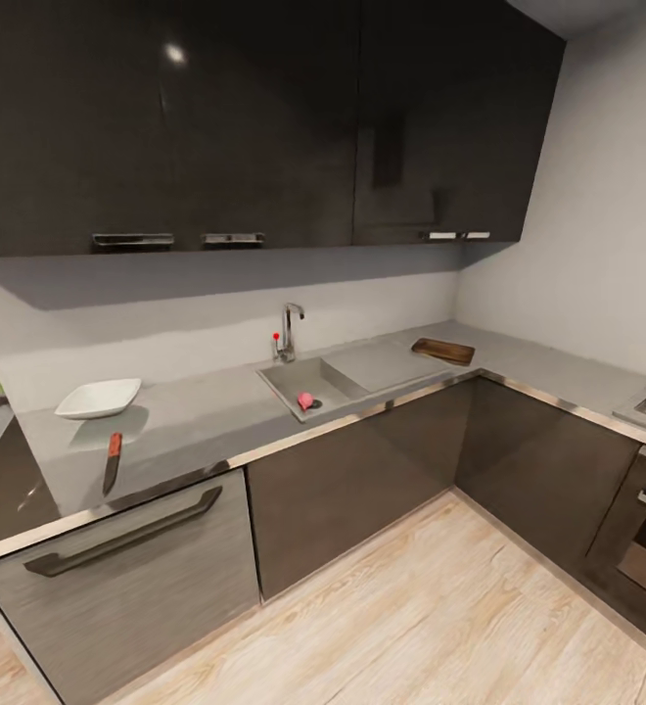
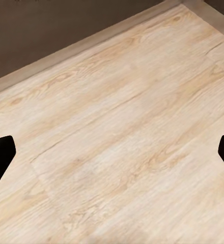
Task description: In the kitchen, take the Vidalia onion out of the sink, dice it on the chopping board with the paring knife, put the diced onion into the bowl on the countertop, then place both the paring knife and the chopping board into the sink.
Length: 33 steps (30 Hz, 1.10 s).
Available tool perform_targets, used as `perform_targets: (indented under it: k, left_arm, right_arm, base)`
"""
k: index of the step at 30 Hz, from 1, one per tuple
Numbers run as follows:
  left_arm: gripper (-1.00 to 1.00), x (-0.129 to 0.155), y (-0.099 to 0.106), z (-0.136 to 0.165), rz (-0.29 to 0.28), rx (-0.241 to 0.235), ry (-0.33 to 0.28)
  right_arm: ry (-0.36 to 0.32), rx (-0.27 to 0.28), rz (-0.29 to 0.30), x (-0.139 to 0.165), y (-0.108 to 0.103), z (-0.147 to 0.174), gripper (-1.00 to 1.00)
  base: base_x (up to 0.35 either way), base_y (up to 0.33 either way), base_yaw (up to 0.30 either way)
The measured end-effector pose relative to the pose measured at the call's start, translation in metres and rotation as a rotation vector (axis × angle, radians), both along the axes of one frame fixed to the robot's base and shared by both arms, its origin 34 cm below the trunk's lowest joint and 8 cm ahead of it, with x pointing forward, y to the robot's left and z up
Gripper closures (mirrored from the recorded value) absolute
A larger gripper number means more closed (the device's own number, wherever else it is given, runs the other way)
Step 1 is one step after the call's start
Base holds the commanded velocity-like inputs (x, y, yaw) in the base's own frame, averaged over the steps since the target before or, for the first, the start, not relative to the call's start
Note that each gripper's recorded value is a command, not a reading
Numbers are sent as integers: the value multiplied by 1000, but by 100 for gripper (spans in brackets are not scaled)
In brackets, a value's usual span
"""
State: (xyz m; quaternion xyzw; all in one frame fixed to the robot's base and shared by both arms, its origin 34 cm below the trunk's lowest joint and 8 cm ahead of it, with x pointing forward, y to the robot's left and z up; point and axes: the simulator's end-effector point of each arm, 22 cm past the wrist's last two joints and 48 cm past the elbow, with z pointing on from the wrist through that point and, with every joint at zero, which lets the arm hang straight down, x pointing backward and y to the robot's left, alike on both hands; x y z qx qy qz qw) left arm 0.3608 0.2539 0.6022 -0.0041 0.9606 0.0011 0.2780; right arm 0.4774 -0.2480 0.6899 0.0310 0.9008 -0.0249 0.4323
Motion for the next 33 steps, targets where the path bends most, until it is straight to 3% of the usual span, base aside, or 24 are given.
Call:
perform_targets:
  k: [15, 33]
  left_arm:
    - [-100, -3, 0, 17, 0, 0, 0]
    - [-100, -6, 0, 38, 1, 0, -8]
  right_arm:
    - [1, -1, 0, -4, -1, 17, -100]
    - [-6, -1, -1, -7, -1, 38, -100]
  base:
    - [0, 0, -43]
    - [0, 0, -235]
